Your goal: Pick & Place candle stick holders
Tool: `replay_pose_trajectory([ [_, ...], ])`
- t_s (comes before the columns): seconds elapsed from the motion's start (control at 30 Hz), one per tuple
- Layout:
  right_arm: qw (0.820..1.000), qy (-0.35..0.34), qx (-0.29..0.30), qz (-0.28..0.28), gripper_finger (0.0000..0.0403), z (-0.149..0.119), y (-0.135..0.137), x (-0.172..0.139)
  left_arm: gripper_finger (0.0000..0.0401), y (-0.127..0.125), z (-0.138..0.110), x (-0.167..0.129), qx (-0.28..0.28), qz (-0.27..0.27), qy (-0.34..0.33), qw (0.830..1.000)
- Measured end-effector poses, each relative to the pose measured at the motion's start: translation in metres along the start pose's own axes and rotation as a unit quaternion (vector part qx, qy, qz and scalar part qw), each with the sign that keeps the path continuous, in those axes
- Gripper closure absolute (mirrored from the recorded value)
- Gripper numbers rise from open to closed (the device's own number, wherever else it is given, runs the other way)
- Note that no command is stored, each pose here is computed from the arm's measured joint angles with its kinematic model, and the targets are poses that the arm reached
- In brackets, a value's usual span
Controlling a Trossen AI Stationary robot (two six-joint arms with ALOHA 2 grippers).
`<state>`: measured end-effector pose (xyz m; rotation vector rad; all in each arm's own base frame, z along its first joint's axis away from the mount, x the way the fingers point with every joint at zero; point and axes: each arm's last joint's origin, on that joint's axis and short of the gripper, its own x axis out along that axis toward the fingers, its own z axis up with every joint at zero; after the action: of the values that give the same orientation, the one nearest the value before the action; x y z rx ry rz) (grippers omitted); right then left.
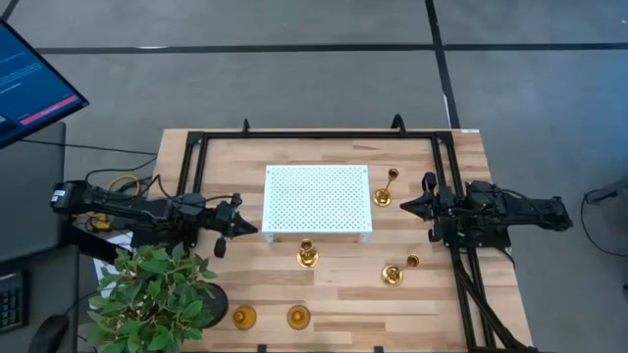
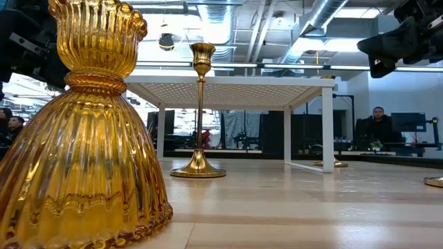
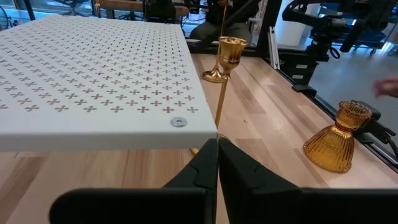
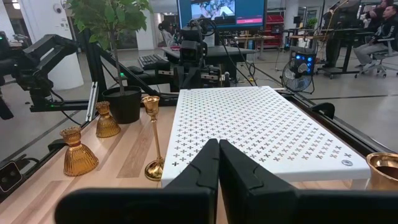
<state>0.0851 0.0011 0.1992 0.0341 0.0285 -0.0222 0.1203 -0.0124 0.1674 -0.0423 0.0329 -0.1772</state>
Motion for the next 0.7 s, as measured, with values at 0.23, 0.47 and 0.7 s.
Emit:
replay_pose_trajectory([
  [0.23, 1.0, 0.0, 0.0, 0.0, 0.0403, -0.0001, 0.0, 0.0, 0.0389, 0.0, 0.0, 0.0, 0.0, 0.0, 0.0, 1.0],
  [0.47, 1.0, 0.0, 0.0, 0.0, 0.0403, 0.0, 0.0, 0.0, 0.0389, 0.0, 0.0001, 0.0, 0.0, 0.0, 0.0, 1.0],
  [0.7, 1.0, 0.0, 0.0, 0.0, 0.0403, 0.0001, 0.0, 0.0, 0.0389, 0.0003, 0.0028, 0.0, 0.001, 0.006, -0.014, 1.0],
])
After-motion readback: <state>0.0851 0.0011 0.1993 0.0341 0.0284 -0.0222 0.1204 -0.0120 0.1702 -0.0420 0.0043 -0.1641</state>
